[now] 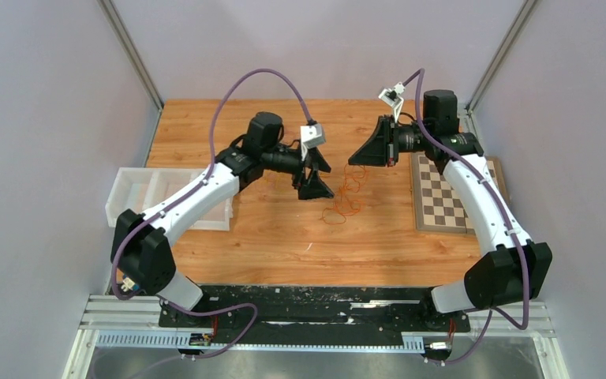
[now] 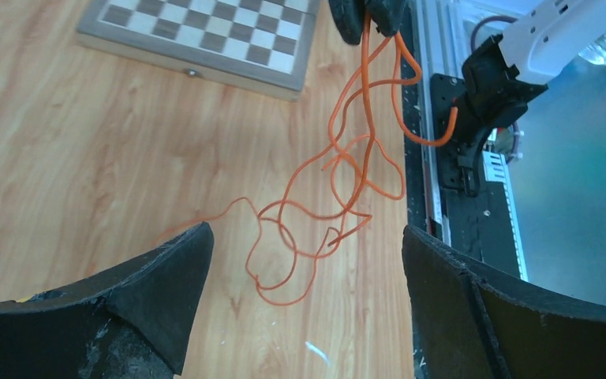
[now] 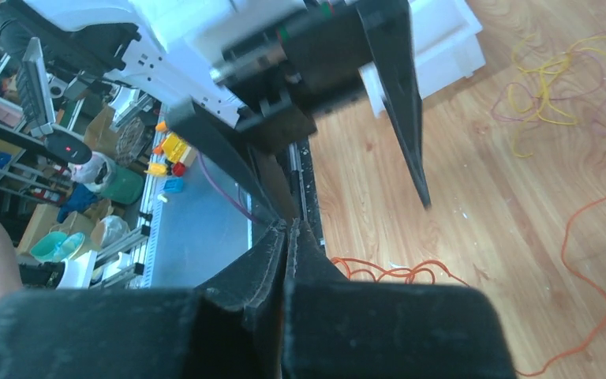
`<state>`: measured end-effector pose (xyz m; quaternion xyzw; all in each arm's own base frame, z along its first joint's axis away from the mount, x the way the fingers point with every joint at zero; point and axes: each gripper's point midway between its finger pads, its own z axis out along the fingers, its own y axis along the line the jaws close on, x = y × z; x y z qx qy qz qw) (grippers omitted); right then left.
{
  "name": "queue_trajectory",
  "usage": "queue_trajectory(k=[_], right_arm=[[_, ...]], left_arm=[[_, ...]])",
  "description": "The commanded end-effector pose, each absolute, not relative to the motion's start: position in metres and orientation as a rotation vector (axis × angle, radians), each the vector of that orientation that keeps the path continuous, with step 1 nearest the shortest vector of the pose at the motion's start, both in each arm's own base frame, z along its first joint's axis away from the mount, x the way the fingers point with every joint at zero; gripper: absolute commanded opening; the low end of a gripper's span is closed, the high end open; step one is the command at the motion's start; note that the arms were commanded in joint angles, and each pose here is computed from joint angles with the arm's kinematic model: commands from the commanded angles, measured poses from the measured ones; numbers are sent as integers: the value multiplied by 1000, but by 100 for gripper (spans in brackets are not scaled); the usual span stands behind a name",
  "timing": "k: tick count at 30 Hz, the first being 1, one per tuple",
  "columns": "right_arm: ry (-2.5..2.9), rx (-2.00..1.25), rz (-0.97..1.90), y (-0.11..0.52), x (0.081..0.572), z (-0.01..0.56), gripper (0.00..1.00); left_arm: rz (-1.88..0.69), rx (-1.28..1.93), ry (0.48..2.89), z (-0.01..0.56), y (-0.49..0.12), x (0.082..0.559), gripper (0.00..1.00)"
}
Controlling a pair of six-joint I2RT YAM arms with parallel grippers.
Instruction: Untangle the cables
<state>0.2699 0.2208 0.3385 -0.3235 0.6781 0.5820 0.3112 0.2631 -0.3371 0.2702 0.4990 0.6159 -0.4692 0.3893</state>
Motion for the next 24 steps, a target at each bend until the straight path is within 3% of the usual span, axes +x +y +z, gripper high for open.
queue_trajectory(k=[1,4,6,8,9,10,11,12,14,16,19,24], right_arm=[[1679,-969,1576,231,248,357,0],[1678,-994,1598,239,244,353,0],[1681,-997,1608,242,246,351,0],[1684,-996,1609,244,252,351,0],[1683,-994,1603,243,255,352,0],[1679,-995,1599,243,256,354,2],[1678,-991,1592,242,258,355,10],[1680,-982,1585,239,260,354,26],[1689,-949,1550,229,268,351,67],[1706,-902,1468,217,277,344,89],[1720,-889,1365,211,280,328,99],[1755,-910,1297,216,279,301,100]], left_arm=[[-1160,1358,1459,281,-366,254,97],[-1212,1349,1475,282,-377,248,96],[-1268,1344,1486,281,-383,242,85],[-1312,1339,1499,280,-386,238,60],[-1323,1341,1512,279,-386,237,38],[-1335,1348,1527,277,-386,235,26],[-1345,1346,1554,276,-383,235,9],[-1367,1337,1567,278,-380,233,4],[-1428,1253,1610,287,-372,236,0],[-1482,1150,1619,297,-362,245,0],[-1521,1057,1597,312,-352,258,0],[-1637,939,1598,327,-346,264,0]])
